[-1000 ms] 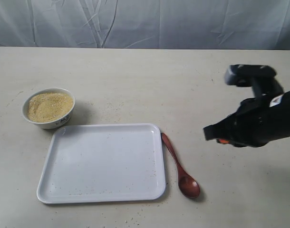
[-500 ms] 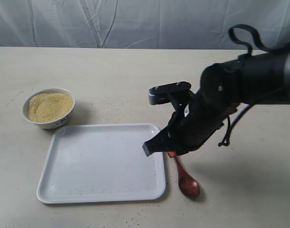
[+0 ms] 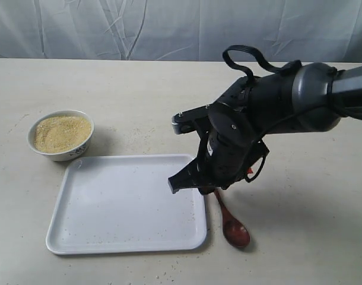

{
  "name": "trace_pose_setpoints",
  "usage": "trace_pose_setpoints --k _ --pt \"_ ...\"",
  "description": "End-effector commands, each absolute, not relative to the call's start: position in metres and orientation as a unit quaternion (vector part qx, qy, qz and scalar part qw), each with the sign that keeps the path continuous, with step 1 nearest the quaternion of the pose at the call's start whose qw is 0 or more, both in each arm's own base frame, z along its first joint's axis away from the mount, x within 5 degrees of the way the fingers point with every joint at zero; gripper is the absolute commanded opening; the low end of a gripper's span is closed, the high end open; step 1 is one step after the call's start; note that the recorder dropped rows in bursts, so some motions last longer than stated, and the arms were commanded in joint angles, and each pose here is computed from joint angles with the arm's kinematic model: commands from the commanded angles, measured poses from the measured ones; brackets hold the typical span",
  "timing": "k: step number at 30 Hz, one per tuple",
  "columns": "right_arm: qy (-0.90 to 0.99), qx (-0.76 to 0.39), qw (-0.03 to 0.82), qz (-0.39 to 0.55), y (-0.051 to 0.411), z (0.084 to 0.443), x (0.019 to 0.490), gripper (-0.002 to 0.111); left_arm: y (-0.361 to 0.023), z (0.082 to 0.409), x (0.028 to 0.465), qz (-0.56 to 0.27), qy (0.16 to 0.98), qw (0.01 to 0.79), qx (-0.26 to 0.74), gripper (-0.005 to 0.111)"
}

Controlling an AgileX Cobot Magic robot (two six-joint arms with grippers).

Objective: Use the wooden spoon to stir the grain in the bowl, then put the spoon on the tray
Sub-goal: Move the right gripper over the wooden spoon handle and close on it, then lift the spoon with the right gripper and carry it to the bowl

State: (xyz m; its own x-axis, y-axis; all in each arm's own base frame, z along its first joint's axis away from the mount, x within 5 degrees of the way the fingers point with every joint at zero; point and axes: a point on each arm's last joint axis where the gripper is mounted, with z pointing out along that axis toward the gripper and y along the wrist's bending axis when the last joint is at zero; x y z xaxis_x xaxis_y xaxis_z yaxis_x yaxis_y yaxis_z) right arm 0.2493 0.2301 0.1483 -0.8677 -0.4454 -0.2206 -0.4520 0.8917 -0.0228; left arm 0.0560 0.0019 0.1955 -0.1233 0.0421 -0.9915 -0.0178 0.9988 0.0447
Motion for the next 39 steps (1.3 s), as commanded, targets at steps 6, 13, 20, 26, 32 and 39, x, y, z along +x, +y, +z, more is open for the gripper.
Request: trace_pose_setpoints --k 6,13,20,26,32,39 --pt "0.968 -0.231 0.096 0.002 0.233 0.125 0.252 0.039 0.002 0.195 0.056 0.02 0.748 0.664 0.006 0.0" --pt "0.969 -0.231 0.086 -0.017 0.23 0.119 0.252 0.028 0.002 0.195 0.056 0.02 0.748 0.664 0.006 0.0" --pt "0.967 -0.222 0.089 -0.084 0.214 0.138 0.253 0.0 0.002 0.195 0.056 0.02 0.748 0.664 0.006 0.0" --pt "0.962 -0.206 0.178 -0.037 0.209 0.207 0.249 0.0 0.002 0.195 0.056 0.02 0.748 0.664 0.006 0.0" --pt "0.951 -0.152 0.247 0.103 0.232 0.253 0.255 0.0 0.002 0.195 0.056 0.02 0.748 0.664 0.006 0.0" --pt "0.912 -0.012 0.275 0.304 0.273 0.251 0.275 0.0 0.002 0.195 0.056 0.02 0.748 0.664 0.006 0.0"
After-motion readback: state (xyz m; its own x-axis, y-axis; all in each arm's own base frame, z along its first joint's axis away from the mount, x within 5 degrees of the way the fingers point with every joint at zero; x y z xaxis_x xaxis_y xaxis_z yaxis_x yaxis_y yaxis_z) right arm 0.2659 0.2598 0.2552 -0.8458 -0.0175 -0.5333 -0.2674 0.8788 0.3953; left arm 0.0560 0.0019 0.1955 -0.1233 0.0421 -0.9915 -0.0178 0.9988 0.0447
